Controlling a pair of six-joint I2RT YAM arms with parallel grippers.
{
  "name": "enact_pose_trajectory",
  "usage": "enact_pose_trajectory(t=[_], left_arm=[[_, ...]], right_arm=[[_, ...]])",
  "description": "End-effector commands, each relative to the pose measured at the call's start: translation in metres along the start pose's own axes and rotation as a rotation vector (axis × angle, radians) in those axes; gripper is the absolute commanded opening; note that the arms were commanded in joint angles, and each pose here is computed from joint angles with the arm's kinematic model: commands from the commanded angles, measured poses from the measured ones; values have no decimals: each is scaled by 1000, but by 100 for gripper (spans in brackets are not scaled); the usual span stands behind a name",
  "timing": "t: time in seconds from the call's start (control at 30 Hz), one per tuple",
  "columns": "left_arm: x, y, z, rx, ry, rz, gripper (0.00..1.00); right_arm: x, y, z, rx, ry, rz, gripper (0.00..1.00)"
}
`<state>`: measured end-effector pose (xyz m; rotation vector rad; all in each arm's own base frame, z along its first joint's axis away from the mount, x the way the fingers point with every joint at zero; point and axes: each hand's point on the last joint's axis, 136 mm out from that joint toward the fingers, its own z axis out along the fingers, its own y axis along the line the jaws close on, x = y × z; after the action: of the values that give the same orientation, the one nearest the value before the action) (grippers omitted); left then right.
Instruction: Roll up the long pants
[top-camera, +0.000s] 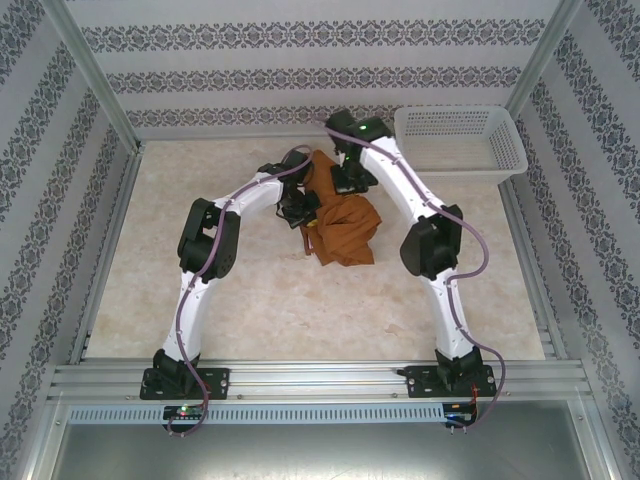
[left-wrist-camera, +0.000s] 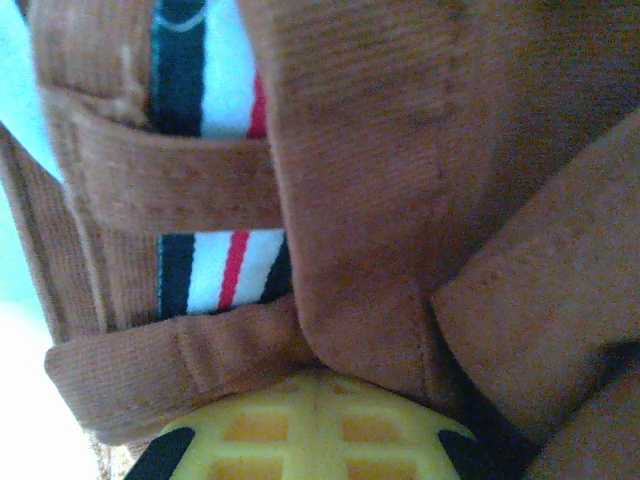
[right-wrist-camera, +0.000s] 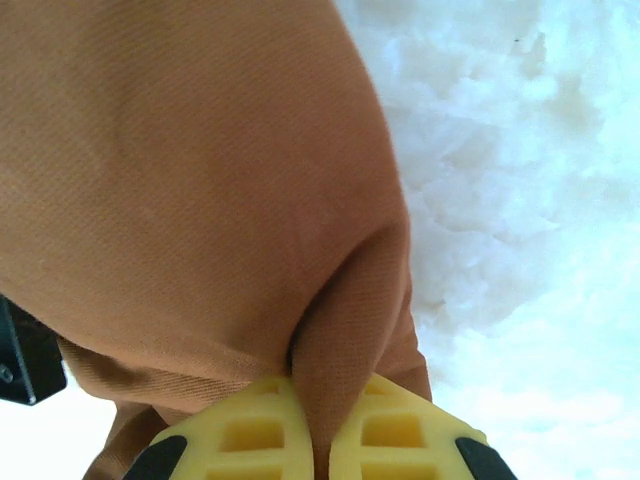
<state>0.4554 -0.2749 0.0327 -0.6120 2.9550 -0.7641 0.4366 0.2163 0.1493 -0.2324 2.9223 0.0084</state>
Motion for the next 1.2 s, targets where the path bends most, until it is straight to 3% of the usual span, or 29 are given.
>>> enact_pose_trajectory(t=[0.0, 0.33, 0.53, 0.63, 0.8, 0.83, 0.9, 1.03, 1.17], left_arm=[[7, 26, 17, -96, 26, -33, 0], [3, 26, 6, -113, 6, -22, 0], [-11, 32, -62, -153, -123, -14, 0], [-10, 13, -103, -94, -193, 25, 17], [0, -10, -146, -19, -230, 48, 64], [1, -12, -153, -9, -236, 49, 69], [6, -18, -162, 14, -239, 57, 68], [12, -30, -165, 78, -231, 59, 26], [12, -32, -141, 84, -196, 57, 15]], right_arm=[[22, 33, 33, 44, 79, -57, 0], [58, 91, 98, -51, 168, -68, 0], [63, 91, 113, -70, 192, -53, 0], [64, 92, 121, -99, 201, -32, 0], [64, 94, 129, -114, 212, -20, 0], [64, 94, 131, -114, 215, -20, 0], [65, 97, 134, -122, 220, -18, 0], [66, 101, 138, -132, 226, -11, 0], [68, 105, 140, -155, 230, 4, 0]])
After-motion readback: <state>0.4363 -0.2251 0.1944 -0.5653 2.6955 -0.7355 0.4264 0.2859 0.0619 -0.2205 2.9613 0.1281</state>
